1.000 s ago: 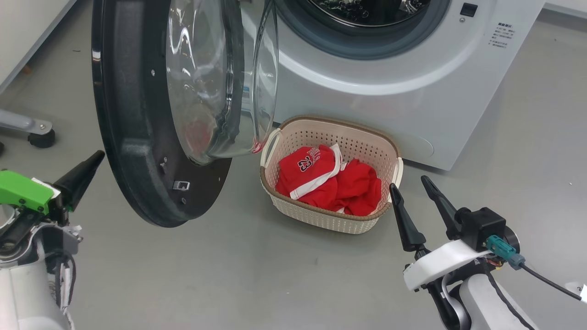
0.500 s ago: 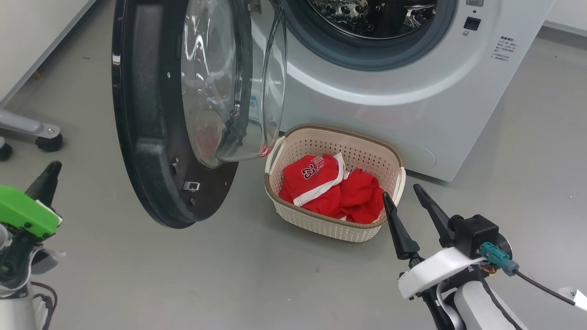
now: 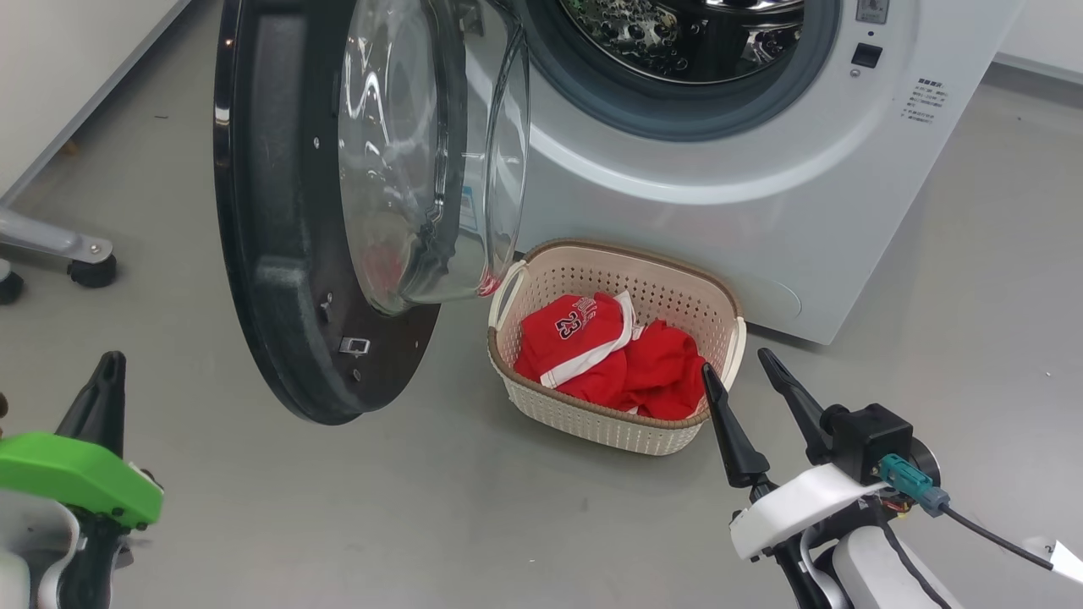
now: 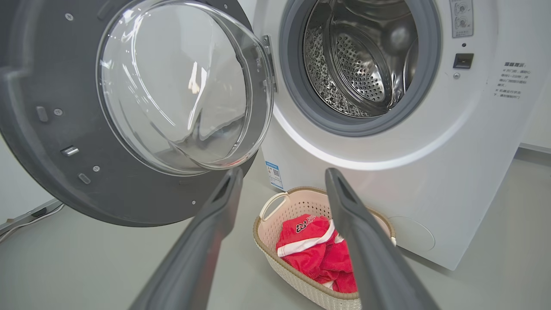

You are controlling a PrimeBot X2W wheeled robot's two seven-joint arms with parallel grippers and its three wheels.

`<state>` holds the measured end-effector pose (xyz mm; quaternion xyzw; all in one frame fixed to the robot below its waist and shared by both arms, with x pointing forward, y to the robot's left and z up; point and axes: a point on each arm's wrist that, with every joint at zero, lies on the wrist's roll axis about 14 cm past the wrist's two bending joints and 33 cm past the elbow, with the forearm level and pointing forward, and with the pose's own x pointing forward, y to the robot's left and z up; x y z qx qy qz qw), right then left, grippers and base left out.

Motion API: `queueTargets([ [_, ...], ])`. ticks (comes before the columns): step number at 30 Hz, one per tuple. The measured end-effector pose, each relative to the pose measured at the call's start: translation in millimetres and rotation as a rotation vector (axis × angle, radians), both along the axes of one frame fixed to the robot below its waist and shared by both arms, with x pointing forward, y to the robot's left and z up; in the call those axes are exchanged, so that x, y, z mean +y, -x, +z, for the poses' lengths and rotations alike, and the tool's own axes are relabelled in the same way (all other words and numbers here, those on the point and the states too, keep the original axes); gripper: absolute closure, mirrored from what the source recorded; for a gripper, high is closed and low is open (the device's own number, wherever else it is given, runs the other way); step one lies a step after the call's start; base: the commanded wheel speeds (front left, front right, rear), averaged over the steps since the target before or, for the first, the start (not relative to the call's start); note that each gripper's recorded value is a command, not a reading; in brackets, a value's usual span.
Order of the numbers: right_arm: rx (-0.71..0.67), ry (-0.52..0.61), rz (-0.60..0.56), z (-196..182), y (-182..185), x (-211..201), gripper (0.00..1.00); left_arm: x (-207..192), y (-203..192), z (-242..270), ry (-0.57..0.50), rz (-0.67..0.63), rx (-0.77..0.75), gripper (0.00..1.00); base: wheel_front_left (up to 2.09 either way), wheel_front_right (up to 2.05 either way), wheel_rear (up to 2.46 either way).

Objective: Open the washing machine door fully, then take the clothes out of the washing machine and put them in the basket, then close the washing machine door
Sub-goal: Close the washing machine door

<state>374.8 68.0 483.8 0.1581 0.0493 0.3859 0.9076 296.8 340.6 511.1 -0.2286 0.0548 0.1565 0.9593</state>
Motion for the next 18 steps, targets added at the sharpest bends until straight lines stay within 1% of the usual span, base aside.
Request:
queueTargets([
  [5,-0.005,0.0,0.002,1.9,1.8,0.4,0.0,-1.3,10.1,-3.7,-0.04,0.023,-0.028,1.0,0.0,0.0,0.0],
  [8,-0.001,-0.004,0.002,2.2,3.1,0.4,0.0,-1.2,15.4,-3.9,-0.046,0.049,-0.06,1.0,0.0,0.0,0.0],
  [9,-0.001,-0.004,0.002,2.2,3.1,0.4,0.0,-1.2,15.4,-3.9,-0.046,0.049,-0.06,0.78,0.0,0.0,0.0],
  [10,0.0,-0.005,0.001,2.3,3.4,0.2,0.0,-1.3,16.9,-3.7,-0.046,0.057,-0.071,0.31,0.0,0.0,0.0],
  [11,0.001,-0.005,0.0,2.1,3.7,-0.1,0.0,-0.9,18.4,-3.6,-0.048,0.065,-0.08,0.0,0.0,0.0,0.0],
  [18,0.013,-0.003,-0.004,-1.6,5.8,-2.4,0.0,-3.3,28.3,-10.3,-0.093,0.076,-0.084,0.0,0.0,0.0,0.0],
])
